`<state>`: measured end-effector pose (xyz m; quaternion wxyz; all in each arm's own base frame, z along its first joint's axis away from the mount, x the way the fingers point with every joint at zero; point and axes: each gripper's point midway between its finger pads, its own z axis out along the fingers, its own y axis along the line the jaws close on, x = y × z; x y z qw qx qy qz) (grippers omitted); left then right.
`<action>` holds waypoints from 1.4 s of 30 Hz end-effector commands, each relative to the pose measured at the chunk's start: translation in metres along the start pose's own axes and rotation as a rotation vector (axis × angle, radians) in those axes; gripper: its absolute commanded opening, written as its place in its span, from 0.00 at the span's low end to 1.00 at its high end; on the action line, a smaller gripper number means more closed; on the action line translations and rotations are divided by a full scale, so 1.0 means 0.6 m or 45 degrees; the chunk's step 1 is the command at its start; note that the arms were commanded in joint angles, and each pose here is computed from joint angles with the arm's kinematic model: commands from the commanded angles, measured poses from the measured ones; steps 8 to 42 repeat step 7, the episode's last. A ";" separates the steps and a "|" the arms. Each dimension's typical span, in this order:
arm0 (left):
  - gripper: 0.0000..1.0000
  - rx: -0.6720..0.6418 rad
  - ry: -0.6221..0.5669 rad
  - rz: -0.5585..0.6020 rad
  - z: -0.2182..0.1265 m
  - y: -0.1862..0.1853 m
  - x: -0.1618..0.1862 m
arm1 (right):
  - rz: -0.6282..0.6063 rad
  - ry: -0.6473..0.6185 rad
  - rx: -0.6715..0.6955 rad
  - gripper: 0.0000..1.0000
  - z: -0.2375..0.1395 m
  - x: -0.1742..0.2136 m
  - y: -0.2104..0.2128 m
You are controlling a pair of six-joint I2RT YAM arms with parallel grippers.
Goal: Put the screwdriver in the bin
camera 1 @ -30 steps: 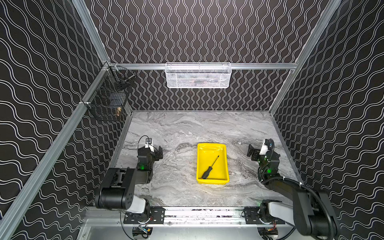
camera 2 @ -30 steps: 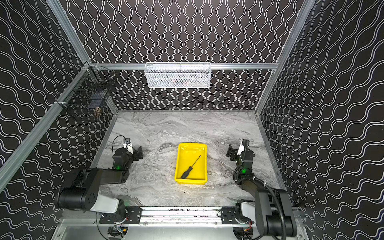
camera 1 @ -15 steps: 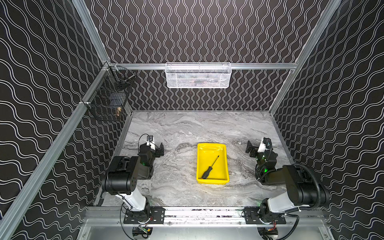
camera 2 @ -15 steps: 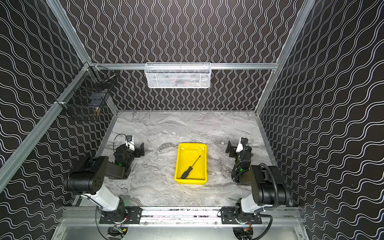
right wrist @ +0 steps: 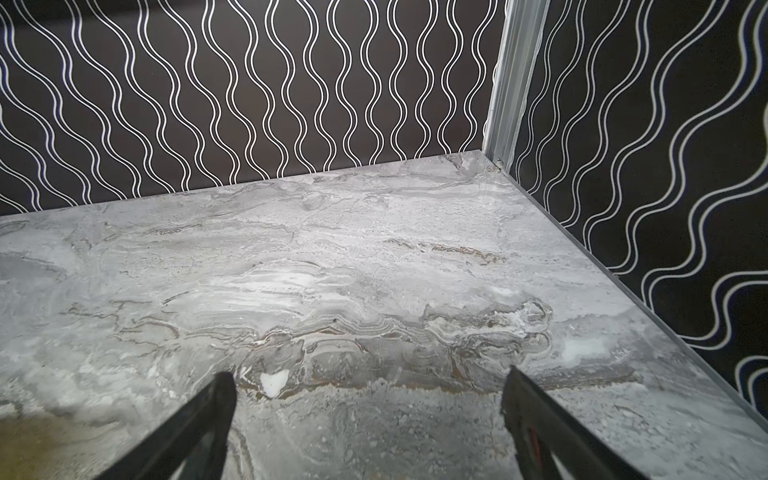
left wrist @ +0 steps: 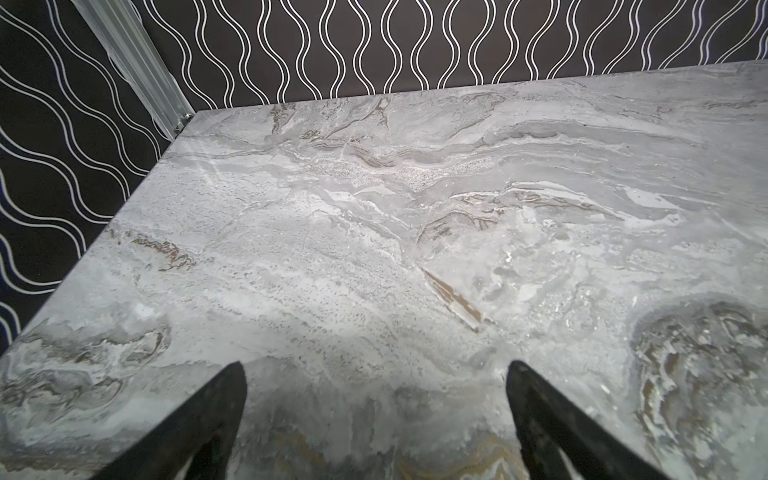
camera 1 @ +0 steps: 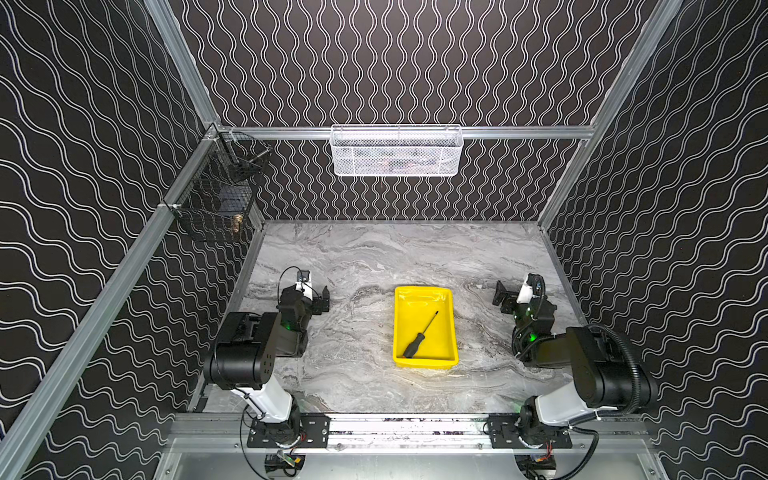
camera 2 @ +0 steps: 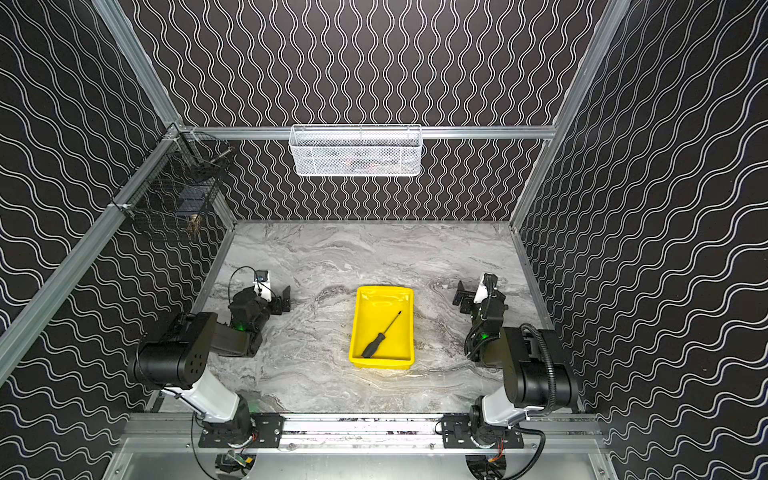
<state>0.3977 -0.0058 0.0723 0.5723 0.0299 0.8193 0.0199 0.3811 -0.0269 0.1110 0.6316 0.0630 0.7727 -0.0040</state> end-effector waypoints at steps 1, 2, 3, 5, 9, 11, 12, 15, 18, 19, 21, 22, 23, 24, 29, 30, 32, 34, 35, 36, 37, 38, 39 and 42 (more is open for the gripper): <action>0.99 0.015 -0.006 0.026 0.003 -0.004 -0.005 | -0.006 -0.027 -0.011 1.00 0.000 -0.009 0.003; 0.99 0.012 0.000 0.031 0.004 -0.004 -0.004 | -0.005 -0.027 -0.010 1.00 0.000 -0.009 0.003; 0.99 0.012 -0.001 0.030 0.004 -0.005 -0.004 | -0.006 -0.030 -0.011 1.00 0.000 -0.010 0.003; 0.99 0.009 -0.002 0.031 0.004 -0.004 -0.004 | -0.005 -0.030 -0.013 1.00 0.001 -0.010 0.003; 0.99 0.009 -0.006 0.031 0.003 -0.004 -0.005 | -0.004 -0.029 -0.012 1.00 0.001 -0.010 0.003; 0.99 0.009 -0.006 0.031 0.003 -0.004 -0.005 | -0.004 -0.029 -0.012 1.00 0.001 -0.010 0.003; 0.99 0.009 -0.006 0.031 0.003 -0.004 -0.005 | -0.004 -0.029 -0.012 1.00 0.001 -0.010 0.003; 0.99 0.009 -0.006 0.031 0.003 -0.004 -0.005 | -0.004 -0.029 -0.012 1.00 0.001 -0.010 0.003; 0.99 0.009 -0.006 0.031 0.003 -0.004 -0.005 | -0.004 -0.029 -0.012 1.00 0.001 -0.010 0.003; 0.99 0.009 -0.006 0.031 0.003 -0.004 -0.005 | -0.004 -0.029 -0.012 1.00 0.001 -0.010 0.003; 0.99 0.009 -0.006 0.031 0.003 -0.004 -0.005 | -0.004 -0.029 -0.012 1.00 0.001 -0.010 0.003; 0.99 0.009 -0.006 0.031 0.003 -0.004 -0.005 | -0.004 -0.029 -0.012 1.00 0.001 -0.010 0.003; 0.99 0.009 -0.006 0.031 0.003 -0.004 -0.005 | -0.004 -0.029 -0.012 1.00 0.001 -0.010 0.003; 0.99 0.009 -0.006 0.031 0.003 -0.004 -0.005 | -0.004 -0.029 -0.012 1.00 0.001 -0.010 0.003; 0.99 0.009 -0.006 0.031 0.003 -0.004 -0.005 | -0.004 -0.029 -0.012 1.00 0.001 -0.010 0.003; 0.99 0.009 -0.006 0.031 0.003 -0.004 -0.005 | -0.004 -0.029 -0.012 1.00 0.001 -0.010 0.003; 0.99 0.009 -0.006 0.031 0.003 -0.004 -0.005 | -0.004 -0.029 -0.012 1.00 0.001 -0.010 0.003; 0.99 0.009 -0.006 0.031 0.003 -0.004 -0.005 | -0.004 -0.029 -0.012 1.00 0.001 -0.010 0.003; 0.99 0.009 -0.006 0.031 0.003 -0.004 -0.005 | -0.004 -0.029 -0.012 1.00 0.001 -0.010 0.003; 0.99 0.009 -0.006 0.031 0.003 -0.004 -0.005 | -0.004 -0.029 -0.012 1.00 0.001 -0.010 0.003; 0.99 0.009 -0.006 0.031 0.003 -0.004 -0.005 | -0.004 -0.029 -0.012 1.00 0.001 -0.010 0.003; 0.99 0.009 -0.006 0.031 0.003 -0.004 -0.005 | -0.004 -0.029 -0.012 1.00 0.001 -0.010 0.003; 0.99 0.009 -0.006 0.031 0.003 -0.004 -0.005 | -0.004 -0.029 -0.012 1.00 0.001 -0.010 0.003; 0.99 0.009 -0.006 0.031 0.003 -0.004 -0.005 | -0.004 -0.029 -0.012 1.00 0.001 -0.010 0.003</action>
